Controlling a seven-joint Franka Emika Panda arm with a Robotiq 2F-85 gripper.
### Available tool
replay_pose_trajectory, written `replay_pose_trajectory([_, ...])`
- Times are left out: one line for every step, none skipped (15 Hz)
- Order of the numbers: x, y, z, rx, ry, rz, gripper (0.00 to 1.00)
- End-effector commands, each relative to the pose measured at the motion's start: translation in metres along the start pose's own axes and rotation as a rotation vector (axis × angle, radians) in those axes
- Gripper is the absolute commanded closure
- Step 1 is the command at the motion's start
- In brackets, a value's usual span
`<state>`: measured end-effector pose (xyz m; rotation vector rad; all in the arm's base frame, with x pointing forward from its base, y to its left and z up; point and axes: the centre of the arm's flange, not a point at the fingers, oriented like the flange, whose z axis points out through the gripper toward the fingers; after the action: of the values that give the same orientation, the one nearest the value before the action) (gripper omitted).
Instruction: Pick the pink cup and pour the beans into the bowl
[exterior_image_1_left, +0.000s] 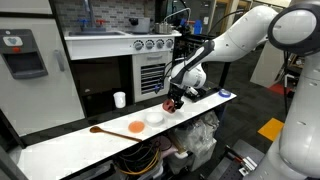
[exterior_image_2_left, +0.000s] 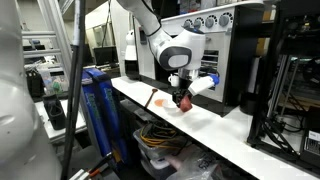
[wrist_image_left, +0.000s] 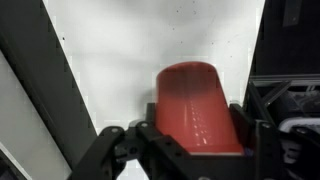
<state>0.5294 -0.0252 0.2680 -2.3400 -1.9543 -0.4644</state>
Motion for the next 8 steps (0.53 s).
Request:
replay_pose_trajectory([0.012, 0.011, -0.005, -0.002, -0.066, -0.044, 0.52])
replay_pose_trajectory([0.016, 0.013, -0.005, -0.005, -0.086, -0.054, 0.52])
replay_pose_trajectory([0.019, 0.014, -0.006, -0.005, -0.103, -0.066, 0.52])
replay_pose_trajectory([0.023, 0.016, -0.006, -0.005, -0.118, -0.078, 0.52])
replay_pose_trajectory([0.027, 0.018, -0.007, -0.006, -0.130, -0.089, 0.52])
replay_pose_trajectory([0.031, 0.019, -0.007, -0.007, -0.141, -0.099, 0.52])
replay_pose_trajectory([0.034, 0.020, -0.007, -0.007, -0.151, -0.109, 0.52])
replay_pose_trajectory([0.038, 0.021, -0.008, -0.008, -0.160, -0.118, 0.52])
